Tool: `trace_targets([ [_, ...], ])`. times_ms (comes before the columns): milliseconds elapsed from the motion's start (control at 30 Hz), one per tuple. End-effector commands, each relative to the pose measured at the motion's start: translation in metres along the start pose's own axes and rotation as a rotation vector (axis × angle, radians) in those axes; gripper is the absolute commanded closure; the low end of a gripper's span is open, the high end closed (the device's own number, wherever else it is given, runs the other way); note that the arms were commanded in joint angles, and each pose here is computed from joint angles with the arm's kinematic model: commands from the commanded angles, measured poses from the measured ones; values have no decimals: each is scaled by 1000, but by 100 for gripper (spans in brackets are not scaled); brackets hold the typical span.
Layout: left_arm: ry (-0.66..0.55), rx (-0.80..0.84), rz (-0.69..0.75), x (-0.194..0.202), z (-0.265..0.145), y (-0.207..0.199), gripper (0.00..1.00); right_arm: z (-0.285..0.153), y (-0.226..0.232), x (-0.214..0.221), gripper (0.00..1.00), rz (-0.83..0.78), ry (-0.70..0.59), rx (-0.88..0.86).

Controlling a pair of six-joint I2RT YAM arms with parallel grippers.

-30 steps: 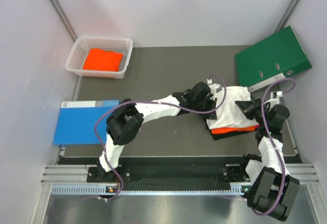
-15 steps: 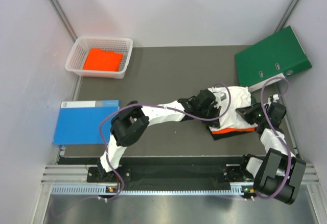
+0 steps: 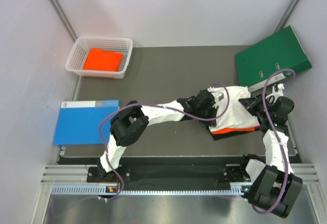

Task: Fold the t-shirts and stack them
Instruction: Neatly place the folded tshirt to the corner

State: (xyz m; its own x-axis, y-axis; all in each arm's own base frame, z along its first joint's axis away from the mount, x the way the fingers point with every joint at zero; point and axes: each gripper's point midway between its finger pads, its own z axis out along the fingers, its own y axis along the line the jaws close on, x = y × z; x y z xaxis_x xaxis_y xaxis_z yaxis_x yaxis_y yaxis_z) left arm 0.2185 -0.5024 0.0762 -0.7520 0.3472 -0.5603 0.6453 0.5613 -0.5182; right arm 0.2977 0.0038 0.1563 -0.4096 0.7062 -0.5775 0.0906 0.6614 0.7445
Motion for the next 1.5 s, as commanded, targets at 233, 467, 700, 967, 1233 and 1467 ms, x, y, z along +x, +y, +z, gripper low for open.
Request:
trace_targets([
  [233,-197,-153,-52,-79,-87,70,100,0,36,54,100,-70,220,-166],
  [467,-227,-256,-130,-104,-127,141,100,-10,-13,128,100,108,412,-10],
  [700,-248,-278,-137,-115,-140,155,100,-23,-42,159,100,219,467,125],
  [967,-239,-300,-153,-109,-139,165,100,-20,24,88,100,-50,327,-27],
  [1233,-227,-402,-206,-100,-159,198,100,28,85,83,100,-358,429,-76],
  [1467,-211,-475,-345,-77,-187,247,97,87,98,159,100,-643,732,23],
])
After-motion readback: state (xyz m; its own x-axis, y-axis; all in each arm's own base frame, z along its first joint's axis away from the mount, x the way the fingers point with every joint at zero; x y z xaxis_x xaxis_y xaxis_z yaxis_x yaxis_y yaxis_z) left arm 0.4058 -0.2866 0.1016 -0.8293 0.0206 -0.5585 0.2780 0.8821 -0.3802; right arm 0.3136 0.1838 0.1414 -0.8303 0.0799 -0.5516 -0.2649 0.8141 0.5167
